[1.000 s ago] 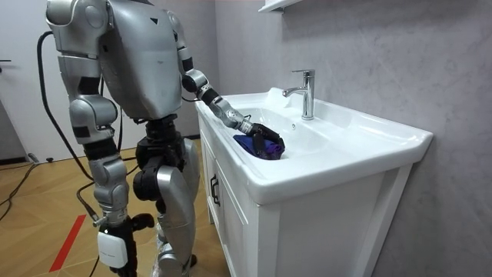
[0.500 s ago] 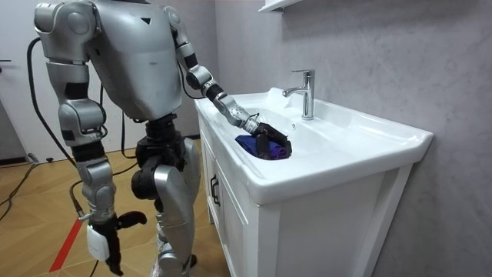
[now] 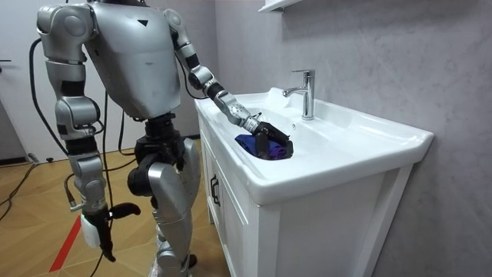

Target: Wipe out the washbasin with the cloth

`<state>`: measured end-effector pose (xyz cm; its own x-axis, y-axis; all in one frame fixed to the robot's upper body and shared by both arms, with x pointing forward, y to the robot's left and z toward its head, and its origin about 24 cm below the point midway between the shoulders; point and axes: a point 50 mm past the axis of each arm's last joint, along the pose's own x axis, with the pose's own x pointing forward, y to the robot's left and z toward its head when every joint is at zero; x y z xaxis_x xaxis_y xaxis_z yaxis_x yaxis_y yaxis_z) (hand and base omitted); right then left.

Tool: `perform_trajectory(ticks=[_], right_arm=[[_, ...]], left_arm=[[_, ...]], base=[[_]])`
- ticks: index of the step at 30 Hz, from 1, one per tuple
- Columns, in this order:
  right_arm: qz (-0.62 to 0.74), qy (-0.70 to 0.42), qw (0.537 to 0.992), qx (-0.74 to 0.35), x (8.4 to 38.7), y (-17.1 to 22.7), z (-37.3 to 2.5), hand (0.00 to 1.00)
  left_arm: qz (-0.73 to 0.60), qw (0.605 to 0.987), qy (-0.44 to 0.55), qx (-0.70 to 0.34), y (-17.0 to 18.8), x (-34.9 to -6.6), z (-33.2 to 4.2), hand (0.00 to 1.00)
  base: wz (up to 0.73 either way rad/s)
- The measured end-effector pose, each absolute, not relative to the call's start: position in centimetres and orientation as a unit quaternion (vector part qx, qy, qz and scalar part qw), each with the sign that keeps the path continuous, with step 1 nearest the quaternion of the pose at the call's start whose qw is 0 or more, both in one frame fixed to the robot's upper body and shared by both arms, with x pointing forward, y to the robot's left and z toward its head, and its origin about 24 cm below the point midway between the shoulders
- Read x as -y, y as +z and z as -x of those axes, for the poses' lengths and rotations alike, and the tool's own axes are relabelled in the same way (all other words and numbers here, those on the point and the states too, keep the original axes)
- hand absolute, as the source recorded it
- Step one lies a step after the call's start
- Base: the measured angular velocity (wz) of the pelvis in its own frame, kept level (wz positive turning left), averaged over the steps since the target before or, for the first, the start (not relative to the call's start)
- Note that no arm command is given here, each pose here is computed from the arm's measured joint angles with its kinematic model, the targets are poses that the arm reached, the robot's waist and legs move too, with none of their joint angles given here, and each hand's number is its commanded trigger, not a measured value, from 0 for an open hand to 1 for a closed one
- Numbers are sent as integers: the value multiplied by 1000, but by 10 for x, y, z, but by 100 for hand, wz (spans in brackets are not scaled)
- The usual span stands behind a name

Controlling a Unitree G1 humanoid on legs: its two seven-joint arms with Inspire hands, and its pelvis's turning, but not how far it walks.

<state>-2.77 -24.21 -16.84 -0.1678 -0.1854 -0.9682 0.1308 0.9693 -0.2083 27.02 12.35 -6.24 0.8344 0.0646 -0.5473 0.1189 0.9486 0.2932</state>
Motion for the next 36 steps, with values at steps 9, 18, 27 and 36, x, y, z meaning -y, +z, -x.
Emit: perform_trajectory(ticks=[9,18,27,36], right_arm=[[32,-133,645,-752,246,-168,26,0],[35,-129,647,-751,243,-169,24,0],[39,-121,651,-748,241,-169,21,0],[38,-123,646,-752,241,-168,28,0]], left_arm=[[-146,948,-16,-282,-59,-120,-272,100],[-136,952,-25,-272,-52,-113,-275,100],[-144,954,-26,-262,-47,-112,-280,100],[-169,950,-20,-262,-48,-116,-279,100]], base=[[0],[2],[-2],[-1]])
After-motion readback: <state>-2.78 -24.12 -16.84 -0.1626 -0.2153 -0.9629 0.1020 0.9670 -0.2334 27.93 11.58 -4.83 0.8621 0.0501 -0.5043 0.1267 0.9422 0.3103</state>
